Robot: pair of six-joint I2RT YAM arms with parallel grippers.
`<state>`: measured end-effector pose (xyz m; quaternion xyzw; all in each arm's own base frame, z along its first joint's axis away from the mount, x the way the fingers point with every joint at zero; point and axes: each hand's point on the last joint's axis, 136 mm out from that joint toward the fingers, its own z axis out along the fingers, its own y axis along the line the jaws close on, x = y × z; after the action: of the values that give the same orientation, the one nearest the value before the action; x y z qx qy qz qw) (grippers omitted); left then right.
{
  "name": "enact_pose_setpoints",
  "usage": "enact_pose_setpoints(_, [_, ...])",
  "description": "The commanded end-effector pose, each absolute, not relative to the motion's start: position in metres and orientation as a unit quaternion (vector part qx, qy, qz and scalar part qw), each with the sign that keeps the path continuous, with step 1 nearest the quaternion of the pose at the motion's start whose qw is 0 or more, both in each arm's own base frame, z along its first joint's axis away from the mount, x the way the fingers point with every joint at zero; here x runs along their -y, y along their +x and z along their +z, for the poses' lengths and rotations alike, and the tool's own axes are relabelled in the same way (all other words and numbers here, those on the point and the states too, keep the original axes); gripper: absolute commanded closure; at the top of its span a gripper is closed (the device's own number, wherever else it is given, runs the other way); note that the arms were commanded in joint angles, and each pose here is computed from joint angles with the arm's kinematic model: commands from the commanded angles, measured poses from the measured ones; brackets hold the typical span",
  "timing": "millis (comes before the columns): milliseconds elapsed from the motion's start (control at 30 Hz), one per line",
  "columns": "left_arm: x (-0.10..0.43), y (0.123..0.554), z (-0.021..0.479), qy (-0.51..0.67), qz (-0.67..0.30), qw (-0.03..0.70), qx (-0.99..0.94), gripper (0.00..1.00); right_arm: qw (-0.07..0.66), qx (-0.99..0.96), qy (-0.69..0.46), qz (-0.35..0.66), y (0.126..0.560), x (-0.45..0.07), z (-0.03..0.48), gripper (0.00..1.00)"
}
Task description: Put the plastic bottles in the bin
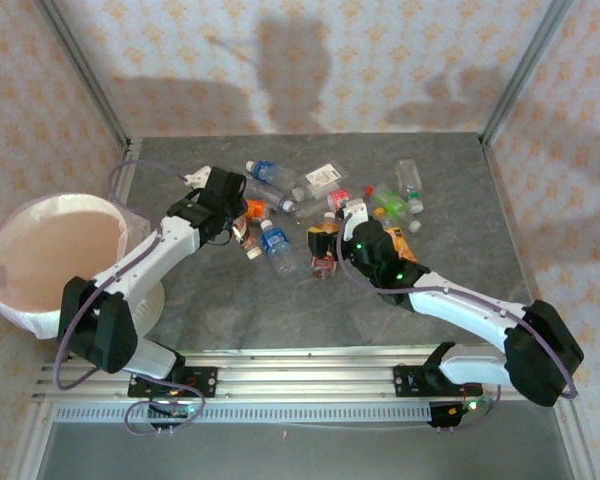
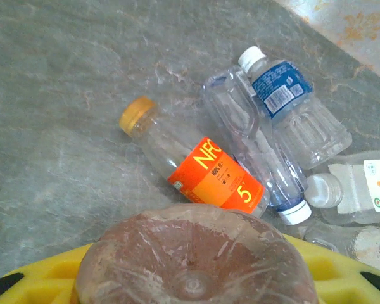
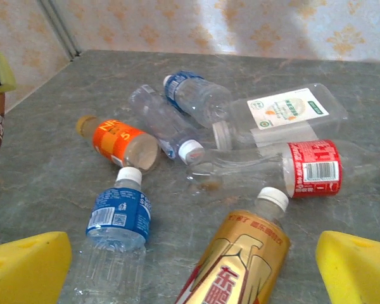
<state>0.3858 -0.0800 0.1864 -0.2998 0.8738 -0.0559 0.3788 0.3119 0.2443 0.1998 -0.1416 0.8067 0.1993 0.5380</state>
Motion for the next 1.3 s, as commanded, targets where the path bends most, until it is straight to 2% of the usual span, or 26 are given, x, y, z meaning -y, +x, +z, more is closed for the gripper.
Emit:
enact_pose_setpoints(0, [0.066,0.380,0.216,-0.283,-0.014,0.402,-0.871,0.56,0.563,-0.780,-0.157,0.224,0.308,-0.252,0.217,0.01])
enact_pose_setpoints(433, [0.044,0.363,0.316,-0.241,0.012,0.483,-0.842,0.57,0.581,-0.762,-0.153,0.240,0.304,-0.251,0.231,0.01])
enact_pose_setpoints(667, [0.012,0.337,0.367,-0.257,0.058,0.525,-0.809,0.58,0.580,-0.762,-0.154,0.243,0.302,-0.251,0.232,0.01])
enact_pose_setpoints(933, [-0.042,0.291,0.426,-0.262,0.191,0.568,-0.756,0.59,0.575,-0.765,-0.158,0.243,0.302,-0.253,0.229,0.01])
enact_pose_setpoints(1267, [-0.095,0.250,0.471,-0.295,0.303,0.562,-0.711,0.59,0.569,-0.764,-0.177,0.247,0.302,-0.261,0.228,0.01])
